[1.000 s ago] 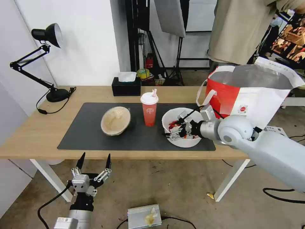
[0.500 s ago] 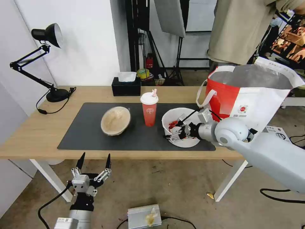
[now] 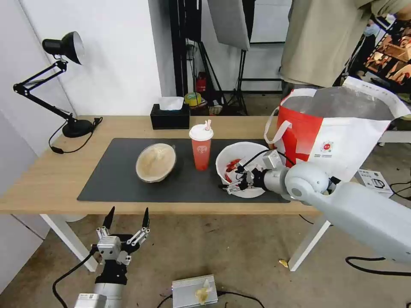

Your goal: Pick up the trash from the table and place it into the takeout bag.

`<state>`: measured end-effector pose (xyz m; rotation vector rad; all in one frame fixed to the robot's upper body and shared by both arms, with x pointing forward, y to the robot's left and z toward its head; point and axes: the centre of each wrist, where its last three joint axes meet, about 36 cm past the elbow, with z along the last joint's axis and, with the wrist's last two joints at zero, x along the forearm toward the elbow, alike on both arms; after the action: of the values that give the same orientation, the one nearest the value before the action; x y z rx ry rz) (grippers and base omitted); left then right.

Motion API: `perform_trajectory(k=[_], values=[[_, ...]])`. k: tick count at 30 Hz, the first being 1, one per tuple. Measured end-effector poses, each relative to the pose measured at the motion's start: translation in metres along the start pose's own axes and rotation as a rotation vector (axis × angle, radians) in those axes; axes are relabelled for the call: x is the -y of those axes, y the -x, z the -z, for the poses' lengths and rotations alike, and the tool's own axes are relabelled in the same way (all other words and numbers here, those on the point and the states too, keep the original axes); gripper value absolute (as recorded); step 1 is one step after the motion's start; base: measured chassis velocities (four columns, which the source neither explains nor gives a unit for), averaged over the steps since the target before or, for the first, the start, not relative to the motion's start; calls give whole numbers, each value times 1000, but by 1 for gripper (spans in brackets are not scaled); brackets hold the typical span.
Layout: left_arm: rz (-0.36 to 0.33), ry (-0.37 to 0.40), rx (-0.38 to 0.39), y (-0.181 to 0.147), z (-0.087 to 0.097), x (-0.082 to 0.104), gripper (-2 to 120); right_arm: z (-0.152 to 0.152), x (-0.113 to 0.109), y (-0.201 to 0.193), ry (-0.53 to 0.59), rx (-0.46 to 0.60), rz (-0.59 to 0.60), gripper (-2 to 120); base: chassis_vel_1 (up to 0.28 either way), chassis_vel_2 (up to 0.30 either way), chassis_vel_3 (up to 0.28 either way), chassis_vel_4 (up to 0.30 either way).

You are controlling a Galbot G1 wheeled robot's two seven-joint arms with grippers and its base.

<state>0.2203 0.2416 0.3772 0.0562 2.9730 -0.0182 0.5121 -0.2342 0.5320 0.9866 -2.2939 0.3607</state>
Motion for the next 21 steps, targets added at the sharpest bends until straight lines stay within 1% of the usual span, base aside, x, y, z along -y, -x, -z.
perform_trajectory(k=[1, 2, 3, 6, 8, 9, 11, 12, 13, 17, 19, 20, 21], values=[[-1, 0, 0, 0, 0, 0, 100, 0, 0, 0, -1, -1, -1, 87, 0, 0, 0, 0], [-1, 1, 0, 0, 0, 0, 100, 0, -1, 0, -2, -1, 0, 84, 0, 0, 0, 0], [-1, 1, 0, 0, 0, 0, 100, 0, -1, 0, -2, -1, 0, 84, 0, 0, 0, 0], [-1, 1, 0, 0, 0, 0, 100, 0, -2, -2, -6, 1, 2, 69, 0, 0, 0, 0], [-1, 1, 0, 0, 0, 0, 100, 0, -3, -2, -6, 2, 2, 69, 0, 0, 0, 0], [-1, 1, 0, 0, -1, 0, 100, 0, -3, -3, -7, 3, 2, 60, 0, 0, 0, 0], [-2, 0, 2, 0, -1, 0, 100, 0, -3, -5, -4, 8, -2, 51, 0, 0, 0, 0], [-3, 0, 3, 0, -1, 0, 100, 0, -4, -6, -4, 9, -3, 47, 0, 0, 0, 0], [-3, 0, 3, 0, -1, 0, 100, 0, -4, -6, -4, 9, -3, 47, 0, 0, 0, 0], [-4, 0, 3, 0, -1, 0, 100, -1, -3, -8, -2, 10, -11, 29, 0, 0, 0, 0], [-4, 0, 3, 0, -2, 0, 100, -1, -3, -9, -2, 11, -12, 27, 0, 0, 0, 0], [-4, -1, 4, 0, -2, 0, 100, -1, -3, -9, -2, 13, -13, 19, 0, 0, 0, 0], [-4, -1, 4, 0, -2, 0, 100, 0, -4, -9, -1, 14, -13, 16, 0, 0, 0, 0]])
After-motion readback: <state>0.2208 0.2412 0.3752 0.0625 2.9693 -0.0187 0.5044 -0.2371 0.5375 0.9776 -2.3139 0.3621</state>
